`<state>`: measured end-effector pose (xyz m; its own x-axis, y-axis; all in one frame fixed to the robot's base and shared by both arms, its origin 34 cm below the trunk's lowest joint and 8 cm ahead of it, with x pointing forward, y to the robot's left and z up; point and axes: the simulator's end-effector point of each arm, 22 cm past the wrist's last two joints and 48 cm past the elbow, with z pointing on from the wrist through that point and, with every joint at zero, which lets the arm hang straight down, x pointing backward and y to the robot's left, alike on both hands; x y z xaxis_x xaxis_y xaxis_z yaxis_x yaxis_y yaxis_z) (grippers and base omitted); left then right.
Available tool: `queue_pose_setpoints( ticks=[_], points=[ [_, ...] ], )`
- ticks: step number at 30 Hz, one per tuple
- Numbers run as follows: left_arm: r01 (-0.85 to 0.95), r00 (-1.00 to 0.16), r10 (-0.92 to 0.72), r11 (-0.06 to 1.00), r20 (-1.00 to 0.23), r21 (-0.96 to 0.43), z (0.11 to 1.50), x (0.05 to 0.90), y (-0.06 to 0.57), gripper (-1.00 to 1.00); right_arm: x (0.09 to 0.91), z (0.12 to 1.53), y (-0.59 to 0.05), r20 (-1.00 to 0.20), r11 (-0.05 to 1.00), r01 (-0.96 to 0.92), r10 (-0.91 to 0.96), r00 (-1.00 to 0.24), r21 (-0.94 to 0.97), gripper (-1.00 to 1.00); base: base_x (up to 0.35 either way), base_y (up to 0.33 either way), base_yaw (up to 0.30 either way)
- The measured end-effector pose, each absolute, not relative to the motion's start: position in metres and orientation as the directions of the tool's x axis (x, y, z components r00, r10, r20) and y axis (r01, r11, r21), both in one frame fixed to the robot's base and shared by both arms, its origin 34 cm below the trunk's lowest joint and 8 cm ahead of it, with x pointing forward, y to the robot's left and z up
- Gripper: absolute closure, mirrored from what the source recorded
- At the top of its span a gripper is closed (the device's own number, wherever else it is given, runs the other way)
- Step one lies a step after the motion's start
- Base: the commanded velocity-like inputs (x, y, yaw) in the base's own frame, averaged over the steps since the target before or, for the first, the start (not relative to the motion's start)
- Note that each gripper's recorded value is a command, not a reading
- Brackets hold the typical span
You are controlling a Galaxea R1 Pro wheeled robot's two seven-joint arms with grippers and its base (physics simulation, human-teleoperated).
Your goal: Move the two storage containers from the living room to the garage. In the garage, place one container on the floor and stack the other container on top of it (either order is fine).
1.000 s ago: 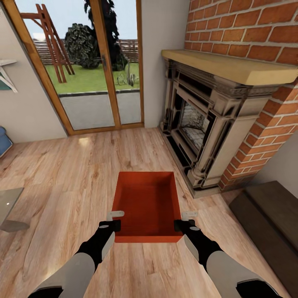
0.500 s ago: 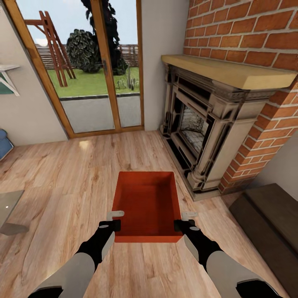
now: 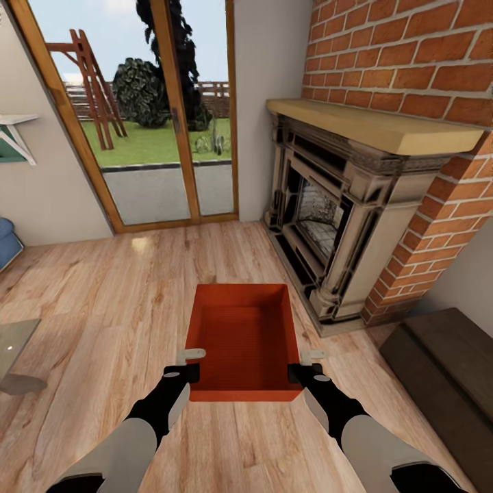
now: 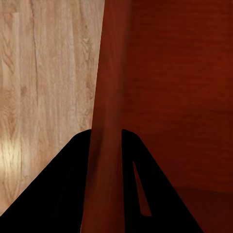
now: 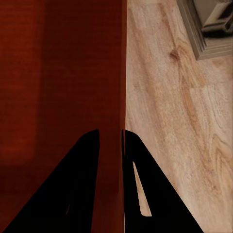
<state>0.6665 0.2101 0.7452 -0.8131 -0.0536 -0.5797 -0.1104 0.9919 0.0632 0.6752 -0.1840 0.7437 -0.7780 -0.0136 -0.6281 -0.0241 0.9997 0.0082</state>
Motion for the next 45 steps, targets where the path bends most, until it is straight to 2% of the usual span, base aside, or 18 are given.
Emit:
queue_pose_setpoints(
  ticks=[45],
  points=[
    [-0.115,-0.77,-0.054,0.992,-0.636,0.055,0.785,0.683,0.21,1.0,0.692,0.784,-0.184,-0.682,1.0,-0.025,-0.014,-0.731,0.006,1.0,0.0,0.0,0.0]
  ],
)
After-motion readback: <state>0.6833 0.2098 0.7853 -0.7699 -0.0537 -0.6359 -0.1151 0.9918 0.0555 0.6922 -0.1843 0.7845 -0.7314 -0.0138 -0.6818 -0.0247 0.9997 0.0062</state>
